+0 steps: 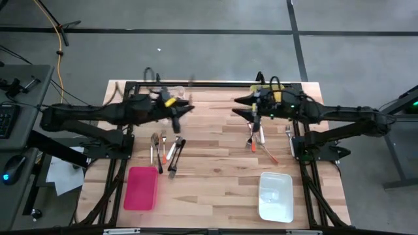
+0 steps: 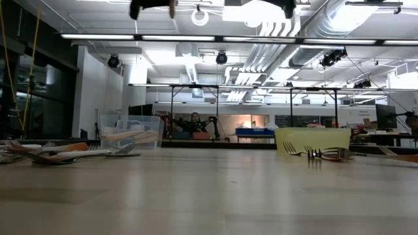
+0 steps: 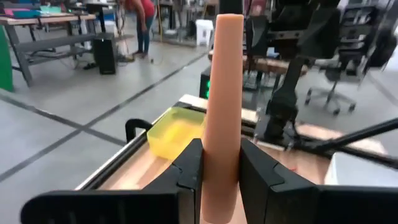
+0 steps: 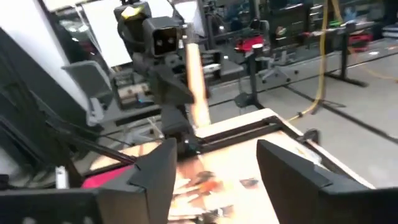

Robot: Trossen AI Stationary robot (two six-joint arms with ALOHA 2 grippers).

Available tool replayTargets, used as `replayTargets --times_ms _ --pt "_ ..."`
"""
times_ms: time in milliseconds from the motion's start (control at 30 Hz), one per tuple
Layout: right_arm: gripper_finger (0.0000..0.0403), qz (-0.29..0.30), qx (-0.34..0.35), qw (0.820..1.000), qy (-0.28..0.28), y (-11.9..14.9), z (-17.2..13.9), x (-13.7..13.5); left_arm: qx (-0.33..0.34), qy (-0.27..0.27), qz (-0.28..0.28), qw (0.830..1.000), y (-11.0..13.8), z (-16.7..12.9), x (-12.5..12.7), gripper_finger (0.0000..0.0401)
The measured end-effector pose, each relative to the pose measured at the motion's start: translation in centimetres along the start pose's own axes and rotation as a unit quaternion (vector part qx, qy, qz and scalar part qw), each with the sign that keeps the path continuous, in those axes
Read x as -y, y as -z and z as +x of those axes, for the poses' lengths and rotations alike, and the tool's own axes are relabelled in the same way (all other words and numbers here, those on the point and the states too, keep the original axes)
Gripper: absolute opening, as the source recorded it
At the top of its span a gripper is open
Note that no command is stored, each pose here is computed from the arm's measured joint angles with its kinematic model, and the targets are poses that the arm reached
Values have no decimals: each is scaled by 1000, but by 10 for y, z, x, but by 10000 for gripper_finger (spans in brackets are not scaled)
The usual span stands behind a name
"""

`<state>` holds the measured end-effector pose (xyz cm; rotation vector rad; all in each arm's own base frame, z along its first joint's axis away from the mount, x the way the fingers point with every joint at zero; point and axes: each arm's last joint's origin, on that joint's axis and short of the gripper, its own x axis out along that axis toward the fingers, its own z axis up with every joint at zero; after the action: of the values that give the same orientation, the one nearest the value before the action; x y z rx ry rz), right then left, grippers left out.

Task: Sort silverware by color (type)
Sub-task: Put the orange fork into the transparent bin

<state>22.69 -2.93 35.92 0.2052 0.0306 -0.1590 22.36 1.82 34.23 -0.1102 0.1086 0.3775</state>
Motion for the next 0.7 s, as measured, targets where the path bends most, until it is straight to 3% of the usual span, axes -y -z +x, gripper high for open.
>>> replayTargets --times_ms 300,700 --pt "225 -1 3 1000 15 -9 -28 0 45 46 -26 998 33 -39 -8 51" --pt "225 -2 0 1000 15 -8 -26 0 34 22 -40 998 40 -40 -12 51"
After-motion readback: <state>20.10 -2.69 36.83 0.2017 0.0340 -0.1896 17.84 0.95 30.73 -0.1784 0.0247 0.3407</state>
